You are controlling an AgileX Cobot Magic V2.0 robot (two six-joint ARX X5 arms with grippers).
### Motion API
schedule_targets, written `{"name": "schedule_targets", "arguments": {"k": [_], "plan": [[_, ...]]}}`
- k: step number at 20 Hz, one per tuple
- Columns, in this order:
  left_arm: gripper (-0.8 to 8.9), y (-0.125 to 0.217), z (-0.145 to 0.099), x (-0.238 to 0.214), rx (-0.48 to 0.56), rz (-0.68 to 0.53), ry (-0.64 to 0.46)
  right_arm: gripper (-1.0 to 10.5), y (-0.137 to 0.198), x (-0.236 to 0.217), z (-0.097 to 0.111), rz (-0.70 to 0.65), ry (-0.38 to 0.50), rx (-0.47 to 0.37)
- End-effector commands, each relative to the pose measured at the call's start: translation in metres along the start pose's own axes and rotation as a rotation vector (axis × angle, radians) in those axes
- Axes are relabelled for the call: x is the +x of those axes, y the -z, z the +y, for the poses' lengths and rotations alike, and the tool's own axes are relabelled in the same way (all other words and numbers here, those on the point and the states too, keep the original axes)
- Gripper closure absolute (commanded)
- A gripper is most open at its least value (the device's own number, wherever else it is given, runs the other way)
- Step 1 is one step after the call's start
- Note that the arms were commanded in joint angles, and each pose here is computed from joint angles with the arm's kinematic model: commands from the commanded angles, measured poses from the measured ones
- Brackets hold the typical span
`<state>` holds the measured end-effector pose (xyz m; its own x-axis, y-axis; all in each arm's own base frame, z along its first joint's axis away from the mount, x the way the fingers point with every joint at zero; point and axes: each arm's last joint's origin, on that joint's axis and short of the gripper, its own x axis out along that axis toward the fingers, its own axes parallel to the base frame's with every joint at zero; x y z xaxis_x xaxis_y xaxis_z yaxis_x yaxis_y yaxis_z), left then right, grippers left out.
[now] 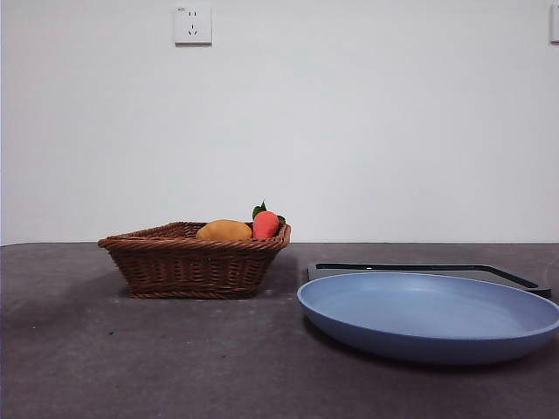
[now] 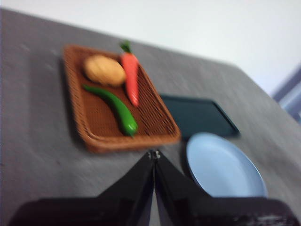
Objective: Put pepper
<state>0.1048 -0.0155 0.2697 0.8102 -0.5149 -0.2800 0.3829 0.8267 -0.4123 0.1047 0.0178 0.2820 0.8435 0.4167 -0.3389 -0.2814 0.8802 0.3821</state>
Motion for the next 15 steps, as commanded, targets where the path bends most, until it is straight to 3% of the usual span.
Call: {"name": "schedule_targets", "arguments": {"k": [1, 9, 13, 15], "plan": [[8.07, -0.011, -0.004, 0.001, 0.072, 0.066, 0.060, 9.4, -0.016, -0.003, 0.007, 0.099, 0.010, -0.112], [8.07, -0.027, -0.012, 0.000, 0.131, 0.281, 0.103, 9.4, -0.041, -0.006, 0.017, 0.447, 0.019, -0.216], [7.93, -0.031, -0.014, 0.000, 0.148, 0.274, 0.105, 9.2, -0.041, 0.000, 0.015, 0.487, 0.023, -0.205], [6.14, -0.031, -0.014, 0.000, 0.148, 0.274, 0.102, 8.1, -0.041, 0.001, 0.014, 0.491, 0.024, -0.203]]}}
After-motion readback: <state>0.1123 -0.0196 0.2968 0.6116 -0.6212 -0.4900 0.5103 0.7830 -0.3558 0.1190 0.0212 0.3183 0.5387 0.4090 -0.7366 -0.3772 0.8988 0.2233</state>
